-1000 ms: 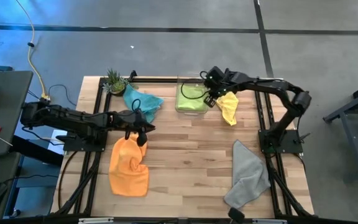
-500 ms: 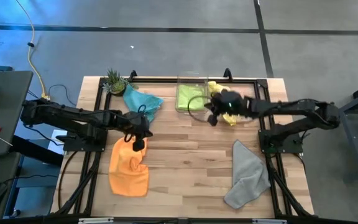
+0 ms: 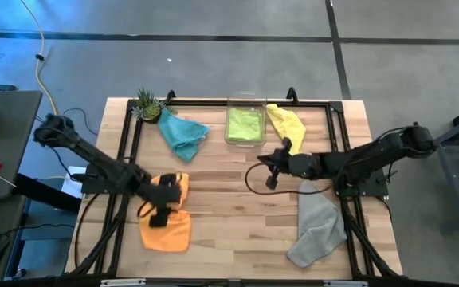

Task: Fold microfiber towels
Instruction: Fold the orange microfiber cloth

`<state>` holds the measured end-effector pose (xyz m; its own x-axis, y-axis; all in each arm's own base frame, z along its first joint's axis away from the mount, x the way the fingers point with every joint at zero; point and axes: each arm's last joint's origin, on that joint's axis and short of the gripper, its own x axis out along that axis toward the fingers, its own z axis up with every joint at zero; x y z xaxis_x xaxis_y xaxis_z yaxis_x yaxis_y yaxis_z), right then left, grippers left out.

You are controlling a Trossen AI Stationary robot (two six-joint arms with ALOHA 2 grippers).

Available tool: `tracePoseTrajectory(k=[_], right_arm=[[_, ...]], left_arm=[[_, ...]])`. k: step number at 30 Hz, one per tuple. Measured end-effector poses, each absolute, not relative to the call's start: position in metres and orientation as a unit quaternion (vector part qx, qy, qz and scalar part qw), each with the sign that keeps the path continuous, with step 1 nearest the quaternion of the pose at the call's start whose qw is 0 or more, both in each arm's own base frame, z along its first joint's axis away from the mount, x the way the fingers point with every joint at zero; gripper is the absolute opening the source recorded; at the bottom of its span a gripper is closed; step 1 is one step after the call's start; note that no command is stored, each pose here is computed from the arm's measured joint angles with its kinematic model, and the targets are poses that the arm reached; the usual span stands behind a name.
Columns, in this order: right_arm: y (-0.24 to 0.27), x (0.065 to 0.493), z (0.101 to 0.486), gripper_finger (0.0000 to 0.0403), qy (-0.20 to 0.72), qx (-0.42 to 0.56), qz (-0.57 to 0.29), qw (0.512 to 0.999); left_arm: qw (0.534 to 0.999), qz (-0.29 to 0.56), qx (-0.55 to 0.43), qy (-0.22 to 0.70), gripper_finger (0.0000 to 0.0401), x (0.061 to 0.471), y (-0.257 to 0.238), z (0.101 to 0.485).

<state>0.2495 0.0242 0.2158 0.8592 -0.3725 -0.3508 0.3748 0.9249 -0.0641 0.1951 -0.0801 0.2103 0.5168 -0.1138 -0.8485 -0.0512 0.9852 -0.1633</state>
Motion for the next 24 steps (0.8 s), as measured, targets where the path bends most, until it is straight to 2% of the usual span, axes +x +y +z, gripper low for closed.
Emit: tracePoseTrajectory(k=[4,9,19,24], right_arm=[[0.034,0.248,0.216,0.0000,0.176,-0.006,-0.197,0.964],[0.043,0.246,0.217,0.0000,0.172,-0.014,-0.202,0.964],[0.058,0.242,0.217,0.0000,0.172,-0.032,-0.182,0.968],[0.066,0.239,0.217,0.0000,0.169,-0.040,-0.183,0.968]], left_arm=[[0.858,-0.025,-0.072,0.508,0.0141,0.199,-0.120,0.201],[0.833,-0.001,-0.120,0.540,0.0152,0.214,-0.160,0.183],[0.821,0.063,-0.157,0.546,0.0236,0.250,-0.219,0.164],[0.807,0.142,-0.171,0.547,0.0249,0.266,-0.231,0.149]])
